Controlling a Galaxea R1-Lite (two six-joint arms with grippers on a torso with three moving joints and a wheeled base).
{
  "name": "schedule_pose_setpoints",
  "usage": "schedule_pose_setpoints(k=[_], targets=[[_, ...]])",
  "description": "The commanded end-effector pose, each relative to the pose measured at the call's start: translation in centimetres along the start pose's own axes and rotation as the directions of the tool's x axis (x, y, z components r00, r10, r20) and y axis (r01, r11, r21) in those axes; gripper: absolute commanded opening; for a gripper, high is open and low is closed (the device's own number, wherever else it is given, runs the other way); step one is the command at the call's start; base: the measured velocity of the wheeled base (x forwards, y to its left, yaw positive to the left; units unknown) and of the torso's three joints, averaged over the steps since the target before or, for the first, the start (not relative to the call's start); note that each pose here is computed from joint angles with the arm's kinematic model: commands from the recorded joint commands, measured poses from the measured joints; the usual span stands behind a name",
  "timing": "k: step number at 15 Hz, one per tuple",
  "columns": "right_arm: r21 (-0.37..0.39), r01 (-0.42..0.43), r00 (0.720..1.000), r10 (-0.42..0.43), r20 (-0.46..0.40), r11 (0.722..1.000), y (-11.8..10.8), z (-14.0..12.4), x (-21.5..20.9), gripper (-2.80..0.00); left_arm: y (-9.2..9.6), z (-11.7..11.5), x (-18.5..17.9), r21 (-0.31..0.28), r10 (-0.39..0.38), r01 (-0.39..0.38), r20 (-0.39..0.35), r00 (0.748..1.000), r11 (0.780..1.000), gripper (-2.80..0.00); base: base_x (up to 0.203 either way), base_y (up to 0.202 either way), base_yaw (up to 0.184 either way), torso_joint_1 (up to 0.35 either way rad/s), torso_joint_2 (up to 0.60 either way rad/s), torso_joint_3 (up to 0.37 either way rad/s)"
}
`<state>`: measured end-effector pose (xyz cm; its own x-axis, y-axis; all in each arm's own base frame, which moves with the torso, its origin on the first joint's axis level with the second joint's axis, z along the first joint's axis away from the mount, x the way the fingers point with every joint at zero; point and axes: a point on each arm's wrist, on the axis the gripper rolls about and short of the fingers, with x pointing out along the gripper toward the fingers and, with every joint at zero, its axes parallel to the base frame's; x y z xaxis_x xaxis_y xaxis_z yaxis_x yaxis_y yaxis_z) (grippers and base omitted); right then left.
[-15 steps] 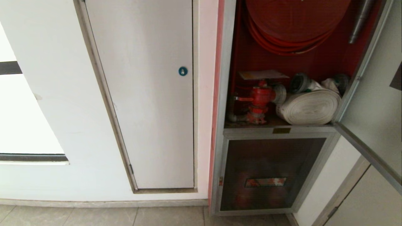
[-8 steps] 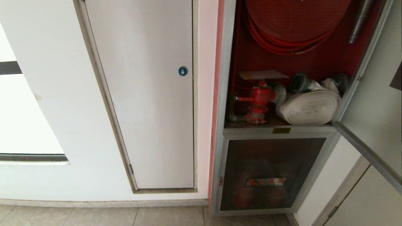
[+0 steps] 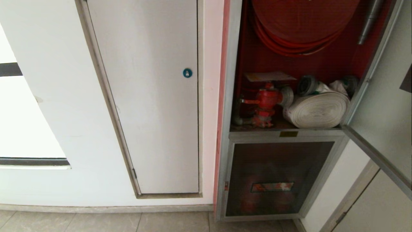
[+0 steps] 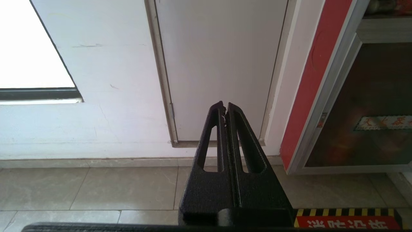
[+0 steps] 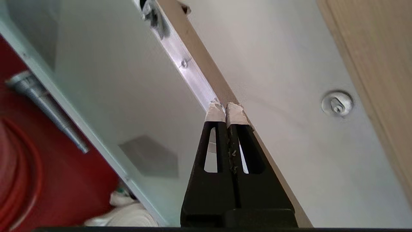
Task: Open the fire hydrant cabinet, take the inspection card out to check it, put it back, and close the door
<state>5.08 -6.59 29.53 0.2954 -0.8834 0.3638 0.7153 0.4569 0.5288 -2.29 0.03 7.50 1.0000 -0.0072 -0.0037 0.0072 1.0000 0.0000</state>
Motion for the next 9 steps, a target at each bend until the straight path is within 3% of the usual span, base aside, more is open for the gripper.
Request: schedule_pose_setpoints(k=[1, 9], targets=[[-0.018, 0.029, 1.000, -0.029, -0.007, 0.999, -0.2, -0.5, 1.6, -2.80, 0.0, 0.0, 0.0, 0.000, 0.001, -0.001, -0.001, 1.000, 1.000, -2.80, 0.000, 0.000, 0.000, 0.000, 0.00, 0.000], [0.047, 0.078, 0.996, -0.079, 0.033, 0.996, -2.4, 0.8, 5.0, -2.80, 0.0, 0.0, 0.0, 0.000, 0.001, -0.001, -0.001, 1.000, 1.000, -2.80, 0.000, 0.000, 0.000, 0.000, 0.00, 0.000]])
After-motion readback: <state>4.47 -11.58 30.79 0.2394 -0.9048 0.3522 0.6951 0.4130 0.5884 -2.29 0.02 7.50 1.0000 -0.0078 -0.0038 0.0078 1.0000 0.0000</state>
